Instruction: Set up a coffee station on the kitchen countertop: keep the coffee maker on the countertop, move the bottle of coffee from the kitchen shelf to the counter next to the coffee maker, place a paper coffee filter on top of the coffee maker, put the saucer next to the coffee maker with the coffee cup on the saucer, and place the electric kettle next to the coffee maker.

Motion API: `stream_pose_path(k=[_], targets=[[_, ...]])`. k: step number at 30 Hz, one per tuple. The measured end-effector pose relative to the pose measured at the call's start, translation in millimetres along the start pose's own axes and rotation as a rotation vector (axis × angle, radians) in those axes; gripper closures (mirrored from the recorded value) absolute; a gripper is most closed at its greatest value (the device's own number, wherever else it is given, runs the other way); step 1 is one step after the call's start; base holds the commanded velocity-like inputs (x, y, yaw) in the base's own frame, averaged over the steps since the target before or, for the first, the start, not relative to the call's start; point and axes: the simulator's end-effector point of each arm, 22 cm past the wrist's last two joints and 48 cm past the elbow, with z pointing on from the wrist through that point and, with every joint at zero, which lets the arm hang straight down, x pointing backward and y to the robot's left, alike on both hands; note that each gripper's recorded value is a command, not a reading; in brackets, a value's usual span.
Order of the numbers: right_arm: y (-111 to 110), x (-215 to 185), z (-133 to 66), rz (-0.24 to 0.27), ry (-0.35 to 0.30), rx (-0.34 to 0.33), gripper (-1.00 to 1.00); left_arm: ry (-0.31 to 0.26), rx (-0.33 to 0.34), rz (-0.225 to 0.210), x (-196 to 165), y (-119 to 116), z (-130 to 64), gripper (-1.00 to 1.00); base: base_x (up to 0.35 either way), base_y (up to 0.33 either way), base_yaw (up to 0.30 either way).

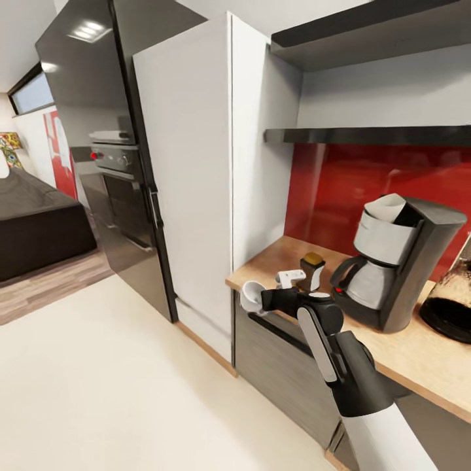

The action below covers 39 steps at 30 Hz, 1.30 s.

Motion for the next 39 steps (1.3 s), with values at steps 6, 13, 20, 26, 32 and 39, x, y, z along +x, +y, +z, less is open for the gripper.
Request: stream_pose_path(k=[6,13,20,26,32,39], targets=[[0.6,-2.1,-1.7,-0.001,-0.004,0.0,1.0,-0.004,0.001,0.0,-1.6,-0.2,0.0,-1.0,0.0,0.0,-0.27],[1.0,-4.4,-3.8,-0.003,-0.009,0.001,1.0,-0.009,0.001,-0.002,-3.6,-0.5,0.1,-1.0,0.0,0.0,-0.27],[1.1,-5.6,-5.4,-0.005,-0.011,0.002,1.0,-0.014,0.002,-0.002,-5.4,-0.7,0.1,-1.0,0.0,0.0,-0.27],[1.4,-6.9,-6.8,-0.006,-0.013,0.003,1.0,-0.02,0.002,-0.004,-7.2,-0.9,0.1,-1.0,0.0,0.0,-0.27],[1.6,-8.8,-8.6,-0.008,-0.017,0.004,1.0,-0.024,0.003,-0.003,-8.9,-1.2,0.2,-1.0,0.0,0.0,-0.27],[-1.5,-8.3,-8.8,-0.014,-0.014,0.02,1.0,-0.025,0.003,-0.004,-9.5,-1.2,0.2,-1.0,0.0,0.0,-0.084]])
